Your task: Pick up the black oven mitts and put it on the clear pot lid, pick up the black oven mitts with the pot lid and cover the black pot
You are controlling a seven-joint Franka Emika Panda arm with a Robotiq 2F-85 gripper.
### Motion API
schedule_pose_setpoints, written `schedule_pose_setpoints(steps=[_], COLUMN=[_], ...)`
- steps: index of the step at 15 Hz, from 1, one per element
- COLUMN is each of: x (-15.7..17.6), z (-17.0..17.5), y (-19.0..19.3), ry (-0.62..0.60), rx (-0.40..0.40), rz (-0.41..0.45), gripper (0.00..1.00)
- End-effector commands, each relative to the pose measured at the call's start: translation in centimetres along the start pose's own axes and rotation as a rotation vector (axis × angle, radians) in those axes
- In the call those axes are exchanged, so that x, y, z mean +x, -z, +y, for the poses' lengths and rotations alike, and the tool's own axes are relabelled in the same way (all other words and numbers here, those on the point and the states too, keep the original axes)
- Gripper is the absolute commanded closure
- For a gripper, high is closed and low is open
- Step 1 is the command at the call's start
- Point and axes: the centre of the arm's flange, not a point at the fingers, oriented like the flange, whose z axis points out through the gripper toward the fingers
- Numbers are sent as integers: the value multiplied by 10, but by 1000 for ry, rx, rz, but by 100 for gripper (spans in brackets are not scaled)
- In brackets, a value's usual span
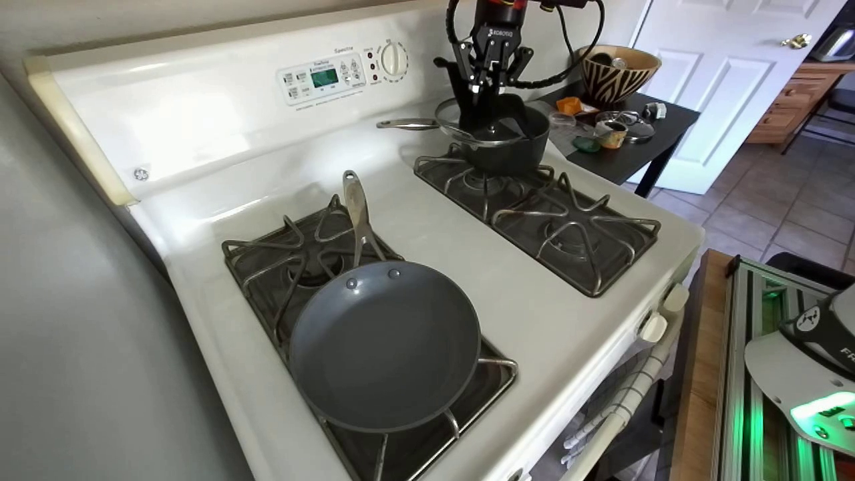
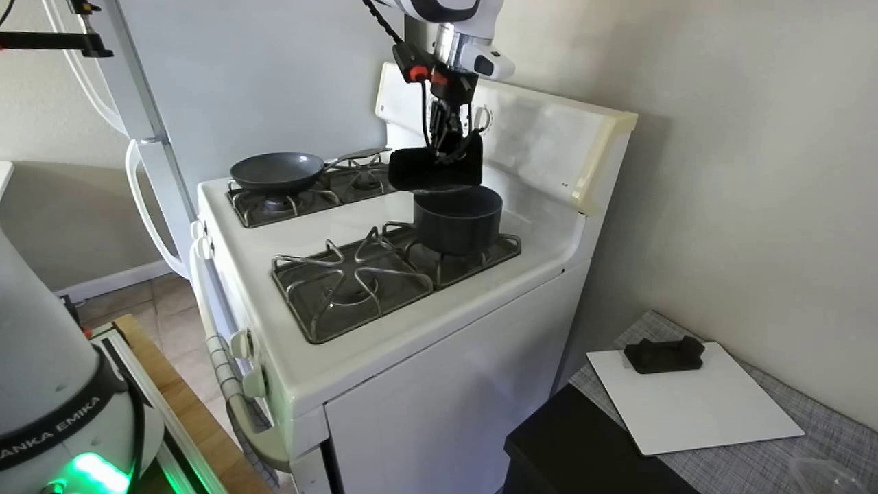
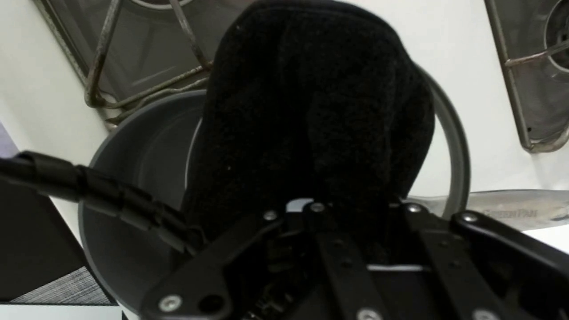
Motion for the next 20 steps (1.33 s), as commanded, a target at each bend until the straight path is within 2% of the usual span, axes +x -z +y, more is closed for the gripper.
schedule_pose_setpoints(steps=[1, 20], x=[9, 24], z=[7, 59], y=[7, -3], ry=[-34, -156], rx=[-2, 5], rz=[-17, -38], gripper=[95, 95])
